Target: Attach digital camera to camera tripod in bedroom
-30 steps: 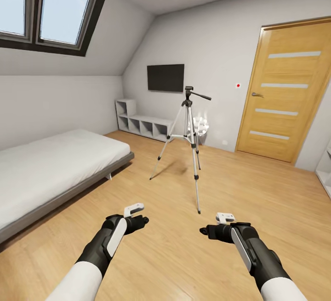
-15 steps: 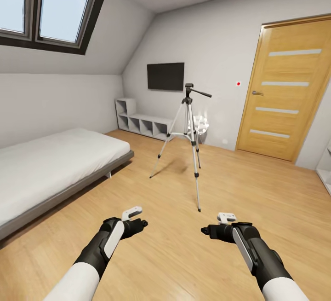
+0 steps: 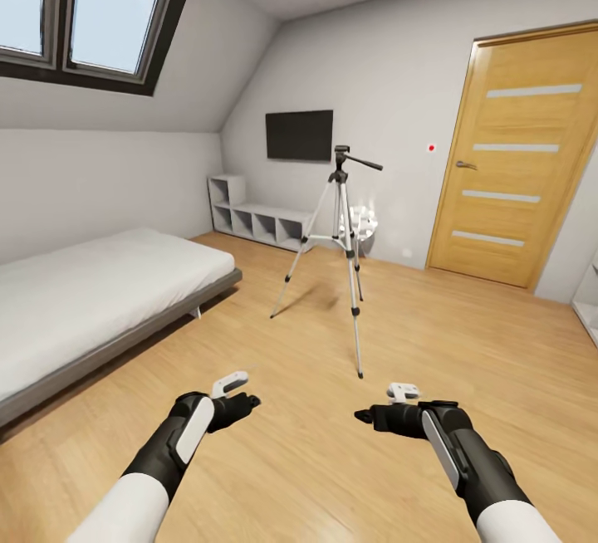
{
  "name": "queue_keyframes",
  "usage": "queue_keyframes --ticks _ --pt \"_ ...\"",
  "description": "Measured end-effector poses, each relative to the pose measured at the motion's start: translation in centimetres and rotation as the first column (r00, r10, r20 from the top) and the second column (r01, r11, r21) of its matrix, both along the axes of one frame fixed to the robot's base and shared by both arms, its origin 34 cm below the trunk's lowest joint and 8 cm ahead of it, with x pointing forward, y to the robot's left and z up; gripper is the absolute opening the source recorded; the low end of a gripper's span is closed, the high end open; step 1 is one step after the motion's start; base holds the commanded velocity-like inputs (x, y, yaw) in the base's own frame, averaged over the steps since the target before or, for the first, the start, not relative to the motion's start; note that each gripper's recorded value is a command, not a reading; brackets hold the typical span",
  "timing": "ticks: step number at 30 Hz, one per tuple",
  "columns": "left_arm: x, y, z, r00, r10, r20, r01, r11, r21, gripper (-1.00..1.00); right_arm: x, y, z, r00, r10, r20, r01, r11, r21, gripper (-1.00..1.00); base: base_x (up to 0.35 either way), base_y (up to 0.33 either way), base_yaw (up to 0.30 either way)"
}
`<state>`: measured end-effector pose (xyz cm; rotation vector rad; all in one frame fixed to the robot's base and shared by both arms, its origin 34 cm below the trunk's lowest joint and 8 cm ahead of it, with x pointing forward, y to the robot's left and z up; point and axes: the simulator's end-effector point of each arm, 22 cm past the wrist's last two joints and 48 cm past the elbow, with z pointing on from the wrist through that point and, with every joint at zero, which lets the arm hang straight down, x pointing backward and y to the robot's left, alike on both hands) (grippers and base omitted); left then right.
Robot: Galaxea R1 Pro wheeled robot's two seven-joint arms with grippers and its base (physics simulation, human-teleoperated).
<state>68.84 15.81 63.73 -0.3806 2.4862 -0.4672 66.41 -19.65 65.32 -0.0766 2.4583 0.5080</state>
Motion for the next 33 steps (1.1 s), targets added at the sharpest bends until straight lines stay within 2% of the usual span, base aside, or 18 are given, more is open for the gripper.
queue_keyframes --ticks 6,7,10,11,13,21,33 --pt "0.4 0.7 -0.2 1.0 0.026 0.013 -0.024 0.995 -0.093 1.0 -1.6 1.9 0.1 0.994 0.107 -0.011 -0.105 0.985 0.138 1.0 0.0 0.0 0.0" --pt "0.6 1.1 0.2 0.999 0.03 0.019 -0.027 0.991 -0.133 1.0 -2.0 2.3 0.4 0.99 0.138 -0.011 -0.133 0.975 0.176 1.0 0.0 0.0 0.0" --pt "0.7 1.5 0.5 0.999 0.027 0.026 -0.021 0.979 -0.202 1.0 -2.7 2.6 0.4 0.985 0.172 -0.007 -0.166 0.961 0.219 1.0 0.0 0.0 0.0" --pt "0.7 1.5 1.5 0.999 0.013 0.037 -0.002 0.959 -0.282 1.0 -3.0 2.8 0.7 0.981 0.192 -0.003 -0.185 0.951 0.247 1.0 0.0 0.0 0.0" --pt "0.7 1.5 1.5 0.999 0.006 0.044 0.008 0.951 -0.308 1.0 -3.1 2.8 0.4 0.98 0.197 -0.001 -0.19 0.948 0.255 1.0 0.0 0.0 0.0" --pt "0.4 1.4 0.6 0.998 -0.004 0.056 0.023 0.937 -0.347 1.0 -3.5 2.7 -1.0 0.979 0.204 0.003 -0.197 0.944 0.265 1.0 0.0 0.0 0.0" --pt "-0.1 1.3 -2.0 0.999 -0.004 0.053 0.022 0.936 -0.35 1.0 -3.9 2.3 -3.5 0.98 0.198 -0.001 -0.19 0.945 0.265 1.0 0.0 0.0 0.0"
